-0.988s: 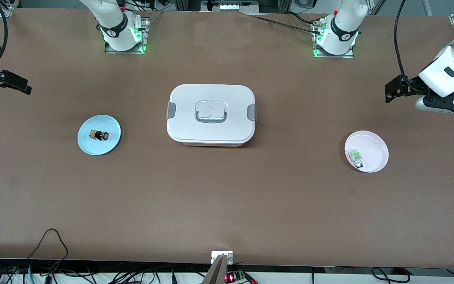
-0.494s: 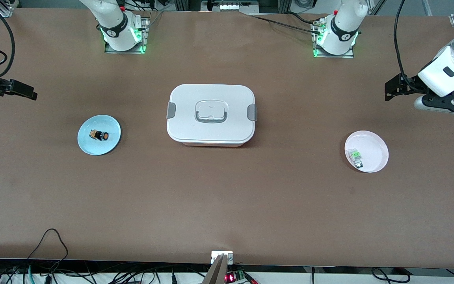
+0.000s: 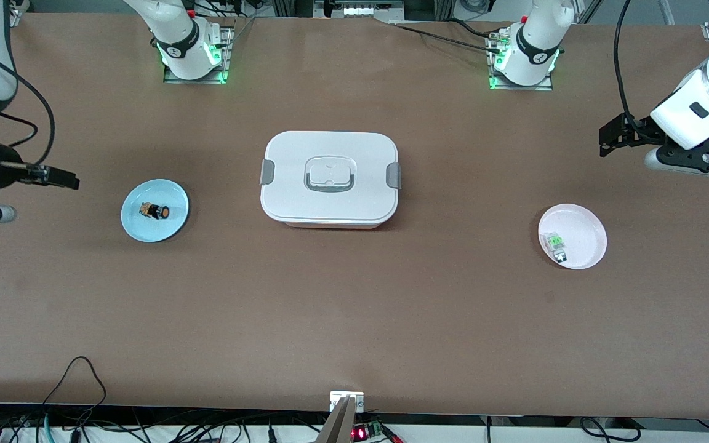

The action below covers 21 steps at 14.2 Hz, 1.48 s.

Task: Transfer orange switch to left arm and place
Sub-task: 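Move the right gripper down over the switch in the blue dish, then lower the right gripper and close it on the orange switch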

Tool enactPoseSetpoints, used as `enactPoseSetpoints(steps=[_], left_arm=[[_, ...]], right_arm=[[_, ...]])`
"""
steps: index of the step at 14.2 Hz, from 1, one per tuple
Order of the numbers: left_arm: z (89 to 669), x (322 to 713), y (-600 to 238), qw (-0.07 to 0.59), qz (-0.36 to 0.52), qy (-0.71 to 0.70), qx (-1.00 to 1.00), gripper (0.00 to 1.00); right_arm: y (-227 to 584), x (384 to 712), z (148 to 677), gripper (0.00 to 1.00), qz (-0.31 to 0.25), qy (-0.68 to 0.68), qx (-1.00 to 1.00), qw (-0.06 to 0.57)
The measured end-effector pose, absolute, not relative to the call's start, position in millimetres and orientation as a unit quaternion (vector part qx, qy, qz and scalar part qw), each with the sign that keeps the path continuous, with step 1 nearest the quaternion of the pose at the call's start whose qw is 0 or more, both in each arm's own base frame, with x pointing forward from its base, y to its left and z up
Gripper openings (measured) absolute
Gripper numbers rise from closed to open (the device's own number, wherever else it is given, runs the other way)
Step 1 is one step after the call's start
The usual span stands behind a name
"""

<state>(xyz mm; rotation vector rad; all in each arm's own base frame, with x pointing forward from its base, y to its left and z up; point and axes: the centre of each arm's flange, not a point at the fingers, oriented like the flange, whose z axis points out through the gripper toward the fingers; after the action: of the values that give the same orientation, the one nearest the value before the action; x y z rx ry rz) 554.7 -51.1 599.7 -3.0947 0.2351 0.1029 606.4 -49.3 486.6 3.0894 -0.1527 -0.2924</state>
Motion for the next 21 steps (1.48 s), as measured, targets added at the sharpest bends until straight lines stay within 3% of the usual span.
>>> enactPoseSetpoints(steps=[9,17,21], left_arm=[[599.0,553.0,-46.2,0.018,0.042,0.071,-0.996,1.00],[598.0,551.2,-46.8,0.018,0.049,0.072,-0.996,1.00],[598.0,550.8,-48.3,0.018,0.050,0.073,-0.996,1.00]], right_arm=[[-39.6,585.5,354.3,1.00,-0.094,-0.039,0.995,0.014],[-35.8,547.6,284.0,1.00,-0.066,-0.035,0.997,0.012],[-34.2,543.6,271.1,1.00,-0.063,-0.034,0.997,0.011]])
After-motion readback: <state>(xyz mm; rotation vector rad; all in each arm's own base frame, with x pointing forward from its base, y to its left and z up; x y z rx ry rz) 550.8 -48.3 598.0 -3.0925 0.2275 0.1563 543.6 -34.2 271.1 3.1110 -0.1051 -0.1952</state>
